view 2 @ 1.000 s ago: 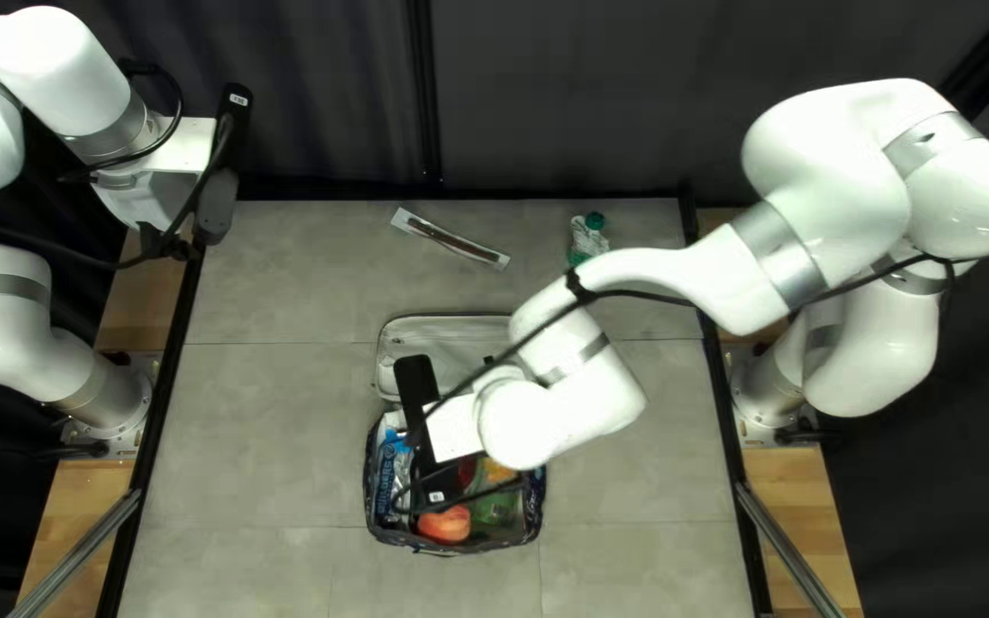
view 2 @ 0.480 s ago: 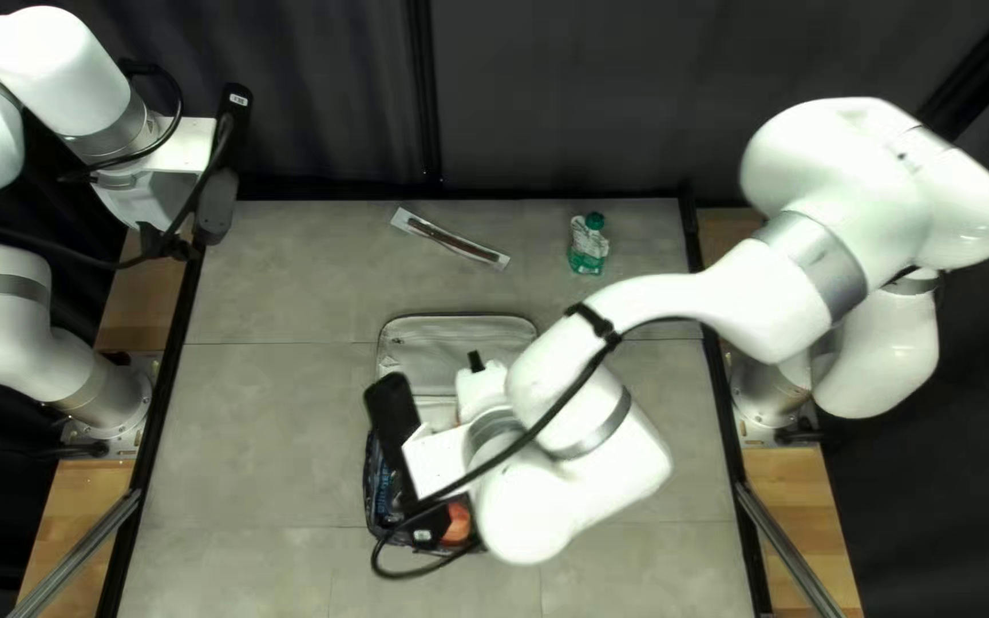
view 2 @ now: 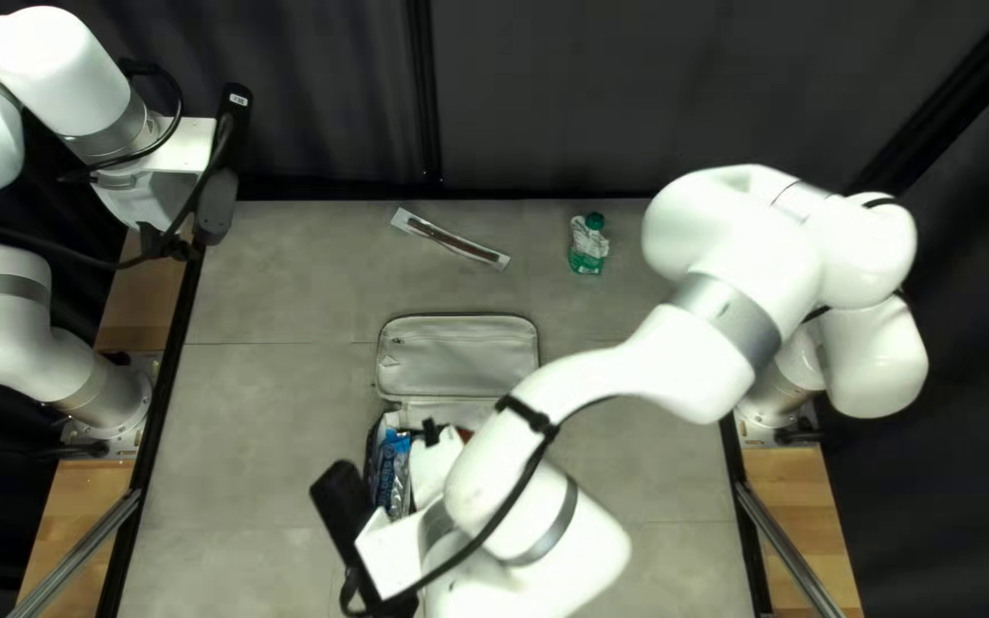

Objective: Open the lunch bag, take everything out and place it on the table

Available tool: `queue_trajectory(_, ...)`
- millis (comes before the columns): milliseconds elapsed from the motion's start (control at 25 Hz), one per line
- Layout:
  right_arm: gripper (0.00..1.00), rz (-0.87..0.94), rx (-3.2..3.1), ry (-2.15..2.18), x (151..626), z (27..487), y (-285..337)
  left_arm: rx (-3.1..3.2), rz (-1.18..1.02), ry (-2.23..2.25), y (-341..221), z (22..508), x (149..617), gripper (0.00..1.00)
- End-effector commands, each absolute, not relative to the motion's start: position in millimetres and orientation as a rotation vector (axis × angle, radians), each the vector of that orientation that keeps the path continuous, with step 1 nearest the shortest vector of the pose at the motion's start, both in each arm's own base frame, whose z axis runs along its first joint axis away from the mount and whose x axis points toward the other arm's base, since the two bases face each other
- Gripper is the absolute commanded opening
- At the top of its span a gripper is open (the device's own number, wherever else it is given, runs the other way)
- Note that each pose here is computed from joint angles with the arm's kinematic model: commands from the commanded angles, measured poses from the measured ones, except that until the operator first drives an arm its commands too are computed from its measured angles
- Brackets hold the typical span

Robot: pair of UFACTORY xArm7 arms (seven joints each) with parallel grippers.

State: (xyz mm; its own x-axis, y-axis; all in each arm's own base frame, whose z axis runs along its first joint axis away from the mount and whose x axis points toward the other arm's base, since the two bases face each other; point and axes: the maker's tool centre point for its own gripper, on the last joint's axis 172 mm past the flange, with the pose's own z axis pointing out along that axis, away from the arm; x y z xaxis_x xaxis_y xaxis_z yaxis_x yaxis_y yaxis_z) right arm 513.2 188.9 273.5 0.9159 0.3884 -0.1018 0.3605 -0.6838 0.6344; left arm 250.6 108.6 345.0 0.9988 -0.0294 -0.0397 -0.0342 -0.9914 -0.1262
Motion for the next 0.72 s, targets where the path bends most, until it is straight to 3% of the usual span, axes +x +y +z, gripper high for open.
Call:
queue_trajectory(40,0.0,0.039,2.364,0.513,483.7,283.1,205.6,-3.013,0.057,0.048,108.6,345.0,250.6,1.0)
queue_trajectory(200,0.0,0.003,2.352,0.466,467.1,294.7,204.1,-3.013,0.057,0.048,108.6,345.0,250.6,1.0)
queue_trajectory(240,1.0,-0.003,2.353,0.459,467.0,294.9,203.5,-3.013,0.057,0.048,108.6,345.0,250.6,1.0)
queue_trajectory(440,1.0,-0.069,2.403,0.43,462.4,271.0,161.7,-3.013,0.057,0.048,108.6,345.0,250.6,1.0)
queue_trajectory(720,1.0,0.021,2.516,0.454,463.5,215.1,77.3,-3.013,0.057,0.048,108.6,345.0,250.6,1.0)
